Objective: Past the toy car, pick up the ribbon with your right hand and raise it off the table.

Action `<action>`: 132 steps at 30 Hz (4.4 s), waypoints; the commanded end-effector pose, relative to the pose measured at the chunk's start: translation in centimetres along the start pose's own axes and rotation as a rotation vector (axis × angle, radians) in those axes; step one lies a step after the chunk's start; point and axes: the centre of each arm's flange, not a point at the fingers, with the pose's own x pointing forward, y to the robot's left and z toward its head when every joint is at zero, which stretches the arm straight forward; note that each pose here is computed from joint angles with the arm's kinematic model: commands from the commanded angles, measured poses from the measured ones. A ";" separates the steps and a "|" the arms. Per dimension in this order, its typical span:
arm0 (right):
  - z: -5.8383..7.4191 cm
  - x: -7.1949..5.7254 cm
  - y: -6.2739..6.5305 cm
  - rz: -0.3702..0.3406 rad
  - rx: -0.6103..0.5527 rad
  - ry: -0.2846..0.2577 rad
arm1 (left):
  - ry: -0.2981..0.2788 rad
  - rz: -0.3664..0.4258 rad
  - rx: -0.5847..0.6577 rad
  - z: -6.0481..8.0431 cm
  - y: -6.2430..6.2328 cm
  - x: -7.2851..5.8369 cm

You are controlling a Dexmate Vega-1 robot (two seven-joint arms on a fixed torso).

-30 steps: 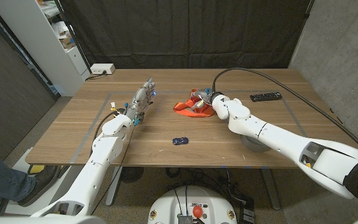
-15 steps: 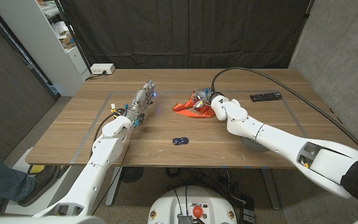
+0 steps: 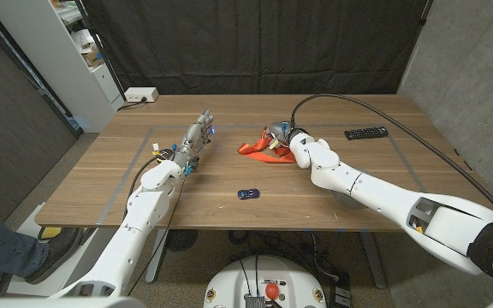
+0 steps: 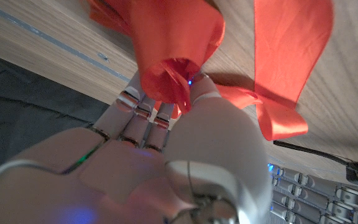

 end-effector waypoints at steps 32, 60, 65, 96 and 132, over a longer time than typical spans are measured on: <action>-2.0 -3.4 -2.9 -0.335 0.260 0.011 | -0.003 -0.041 0.002 0.4 -0.5 1.3; -0.4 -5.9 -6.4 -0.466 0.290 -0.070 | -0.021 -0.051 0.006 0.9 0.1 1.2; -0.3 -6.2 -7.0 -0.483 0.296 -0.071 | -0.023 -0.052 0.008 1.0 0.0 1.2; -0.7 -8.3 -11.1 -0.577 0.303 -0.084 | -0.030 -0.056 0.011 1.4 0.0 1.5; -0.9 -9.4 -13.8 -0.664 0.325 -0.111 | -0.022 -0.058 0.008 1.1 -0.2 1.7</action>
